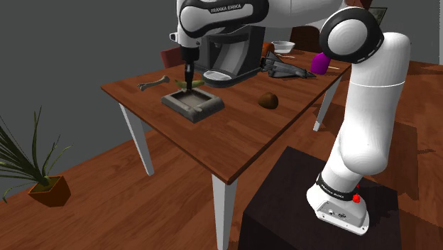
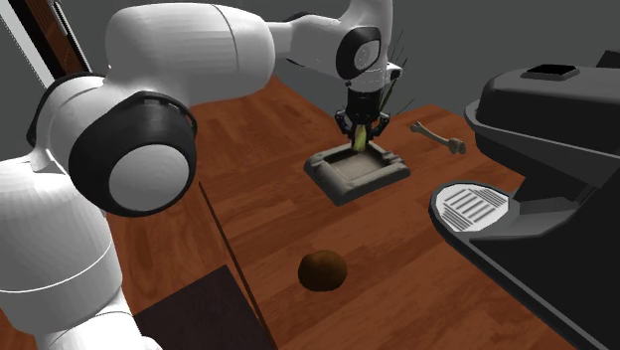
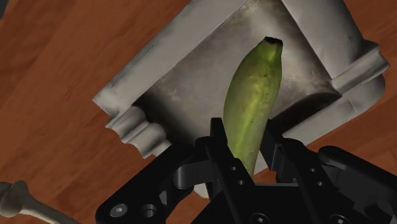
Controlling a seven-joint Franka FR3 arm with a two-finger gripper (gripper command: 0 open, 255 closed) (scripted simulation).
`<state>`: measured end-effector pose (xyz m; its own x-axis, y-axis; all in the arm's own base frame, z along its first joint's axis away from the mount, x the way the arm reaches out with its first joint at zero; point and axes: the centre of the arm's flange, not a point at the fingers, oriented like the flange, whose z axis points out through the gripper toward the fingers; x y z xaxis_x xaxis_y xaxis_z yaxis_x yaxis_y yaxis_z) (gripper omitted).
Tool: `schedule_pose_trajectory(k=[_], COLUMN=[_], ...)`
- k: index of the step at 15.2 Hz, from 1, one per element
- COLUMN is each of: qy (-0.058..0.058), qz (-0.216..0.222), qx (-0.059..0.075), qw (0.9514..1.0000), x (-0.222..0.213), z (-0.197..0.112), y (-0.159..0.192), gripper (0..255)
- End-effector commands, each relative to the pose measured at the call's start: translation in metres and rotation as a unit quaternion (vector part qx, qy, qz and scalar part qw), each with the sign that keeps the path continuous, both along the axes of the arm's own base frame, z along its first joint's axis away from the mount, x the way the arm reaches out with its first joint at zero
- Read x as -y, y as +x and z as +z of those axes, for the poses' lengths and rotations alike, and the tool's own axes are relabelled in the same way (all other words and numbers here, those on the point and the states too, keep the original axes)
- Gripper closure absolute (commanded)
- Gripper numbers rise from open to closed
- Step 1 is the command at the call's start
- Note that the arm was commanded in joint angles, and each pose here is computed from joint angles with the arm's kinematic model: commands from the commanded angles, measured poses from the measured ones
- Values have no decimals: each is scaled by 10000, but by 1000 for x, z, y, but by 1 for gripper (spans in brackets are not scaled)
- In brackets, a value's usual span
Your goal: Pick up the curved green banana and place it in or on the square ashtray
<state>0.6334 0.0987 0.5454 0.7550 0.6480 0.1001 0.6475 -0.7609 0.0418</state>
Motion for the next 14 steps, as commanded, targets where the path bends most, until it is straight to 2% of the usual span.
schedule_pose_trajectory(k=[1,7,14], qy=[1,1,1], qz=[0,0,0], qx=[3,3,3], qw=[10000,10000,10000], x=[0,0,0], z=[-11,-41,-41], y=[0,0,0], gripper=[255,255,255])
